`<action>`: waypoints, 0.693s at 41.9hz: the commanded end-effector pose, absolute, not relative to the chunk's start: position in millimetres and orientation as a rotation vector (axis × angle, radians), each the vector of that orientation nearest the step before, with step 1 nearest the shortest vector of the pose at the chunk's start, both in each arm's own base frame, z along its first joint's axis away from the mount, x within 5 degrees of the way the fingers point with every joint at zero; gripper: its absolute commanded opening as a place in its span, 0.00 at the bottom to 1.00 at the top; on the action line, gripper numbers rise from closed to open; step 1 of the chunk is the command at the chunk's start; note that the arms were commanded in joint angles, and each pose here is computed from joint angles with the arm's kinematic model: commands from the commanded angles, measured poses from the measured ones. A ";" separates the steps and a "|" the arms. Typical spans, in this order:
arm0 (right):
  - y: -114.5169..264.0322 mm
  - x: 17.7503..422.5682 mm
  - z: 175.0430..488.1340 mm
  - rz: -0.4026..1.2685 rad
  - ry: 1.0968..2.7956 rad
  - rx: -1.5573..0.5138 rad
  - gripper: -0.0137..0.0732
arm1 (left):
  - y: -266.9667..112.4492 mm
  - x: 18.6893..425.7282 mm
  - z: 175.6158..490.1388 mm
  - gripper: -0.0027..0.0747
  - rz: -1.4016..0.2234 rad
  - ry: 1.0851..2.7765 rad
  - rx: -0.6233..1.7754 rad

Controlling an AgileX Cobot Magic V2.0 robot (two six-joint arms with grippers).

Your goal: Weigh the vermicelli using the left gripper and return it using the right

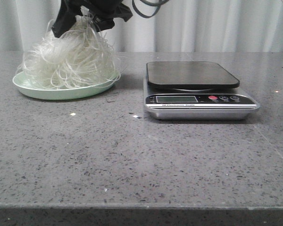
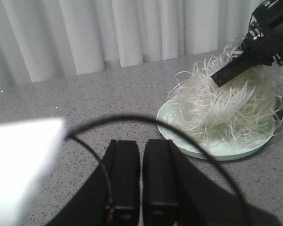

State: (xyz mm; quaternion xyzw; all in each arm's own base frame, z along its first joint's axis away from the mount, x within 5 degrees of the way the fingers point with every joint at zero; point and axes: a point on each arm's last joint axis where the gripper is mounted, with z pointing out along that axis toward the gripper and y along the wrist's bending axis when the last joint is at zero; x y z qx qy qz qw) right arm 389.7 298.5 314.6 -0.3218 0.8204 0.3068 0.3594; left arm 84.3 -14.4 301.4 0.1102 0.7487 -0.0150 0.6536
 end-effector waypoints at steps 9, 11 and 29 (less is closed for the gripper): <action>287.8 373.5 387.7 0.828 1.945 -0.846 0.71 | -14.7 84.5 315.9 0.21 -0.049 1.612 0.228; 286.3 372.1 391.1 0.800 1.944 -0.876 0.71 | -14.7 84.5 315.9 0.21 -0.049 1.612 0.228; 203.6 372.7 445.9 0.524 1.955 -0.740 0.45 | -14.7 84.5 315.9 0.21 -0.049 1.612 0.228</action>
